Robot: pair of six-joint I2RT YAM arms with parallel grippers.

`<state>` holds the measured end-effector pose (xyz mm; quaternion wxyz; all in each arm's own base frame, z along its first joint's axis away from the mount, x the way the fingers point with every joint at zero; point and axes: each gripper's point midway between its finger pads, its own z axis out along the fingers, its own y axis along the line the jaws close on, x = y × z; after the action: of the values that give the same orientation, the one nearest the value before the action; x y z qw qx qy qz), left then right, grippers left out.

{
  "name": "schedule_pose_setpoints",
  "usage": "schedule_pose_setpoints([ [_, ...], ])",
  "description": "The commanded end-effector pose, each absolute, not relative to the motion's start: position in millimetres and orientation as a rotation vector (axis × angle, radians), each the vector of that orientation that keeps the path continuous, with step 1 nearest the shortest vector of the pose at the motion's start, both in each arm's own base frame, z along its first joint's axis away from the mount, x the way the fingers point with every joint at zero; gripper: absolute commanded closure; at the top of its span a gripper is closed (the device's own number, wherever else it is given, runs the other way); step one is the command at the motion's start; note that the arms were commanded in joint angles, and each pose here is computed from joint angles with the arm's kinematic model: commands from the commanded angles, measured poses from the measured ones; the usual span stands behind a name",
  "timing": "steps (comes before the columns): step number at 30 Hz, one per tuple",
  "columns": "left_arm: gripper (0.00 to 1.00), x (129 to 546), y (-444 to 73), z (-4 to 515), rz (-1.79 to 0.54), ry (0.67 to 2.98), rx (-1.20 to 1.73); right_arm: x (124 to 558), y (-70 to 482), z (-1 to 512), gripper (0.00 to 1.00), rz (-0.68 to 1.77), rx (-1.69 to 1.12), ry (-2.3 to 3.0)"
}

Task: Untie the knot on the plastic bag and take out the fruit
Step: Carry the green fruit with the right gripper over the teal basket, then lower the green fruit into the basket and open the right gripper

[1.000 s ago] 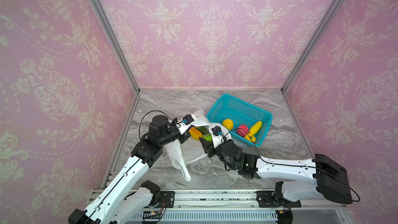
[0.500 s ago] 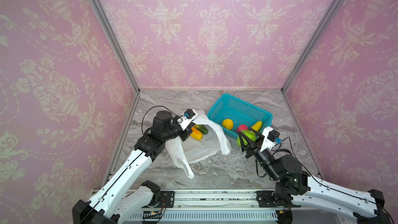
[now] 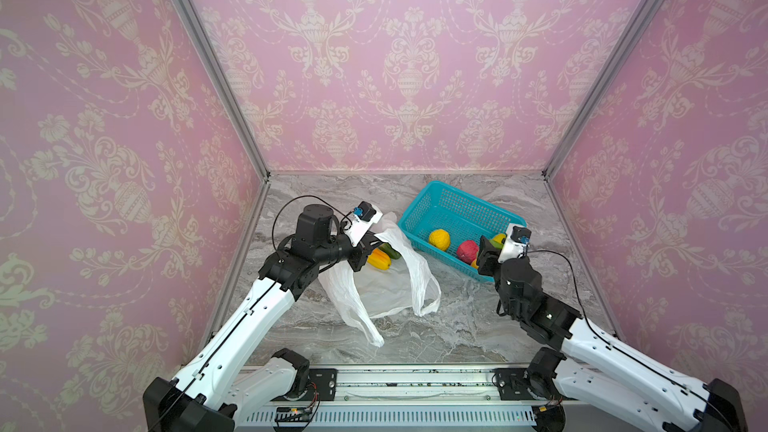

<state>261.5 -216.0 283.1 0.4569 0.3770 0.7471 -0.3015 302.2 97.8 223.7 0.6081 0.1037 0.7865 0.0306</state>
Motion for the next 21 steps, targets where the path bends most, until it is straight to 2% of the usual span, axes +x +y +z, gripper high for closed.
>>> schedule_pose_setpoints([
  [1,1.00,256.2,-217.5,296.4,-0.814,1.854,0.894,328.1,106.5,195.6,0.76,0.065,0.251,1.956],
  [5,1.00,259.6,-210.4,295.9,-0.746,1.842,0.876,356.4,120.1,165.0,0.73,-0.001,0.200,2.052],
  [9,1.00,261.3,-205.5,294.0,-0.701,1.842,0.869,376.6,144.9,141.5,0.64,0.043,0.129,2.124],
  [13,1.00,263.2,-206.0,290.0,-0.701,1.858,0.869,390.5,152.1,124.9,0.59,-0.003,0.120,2.183],
  [14,1.00,263.7,-206.2,290.0,-0.701,1.858,0.869,392.5,151.9,121.6,0.55,-0.016,0.123,2.194],
  [19,1.00,265.6,-205.3,289.0,-0.691,1.854,0.864,392.7,148.3,120.0,0.19,-0.045,0.141,2.210],
  [21,1.00,266.5,-206.3,286.0,-0.697,1.854,0.862,387.7,146.0,124.9,0.08,-0.025,0.147,2.191],
])
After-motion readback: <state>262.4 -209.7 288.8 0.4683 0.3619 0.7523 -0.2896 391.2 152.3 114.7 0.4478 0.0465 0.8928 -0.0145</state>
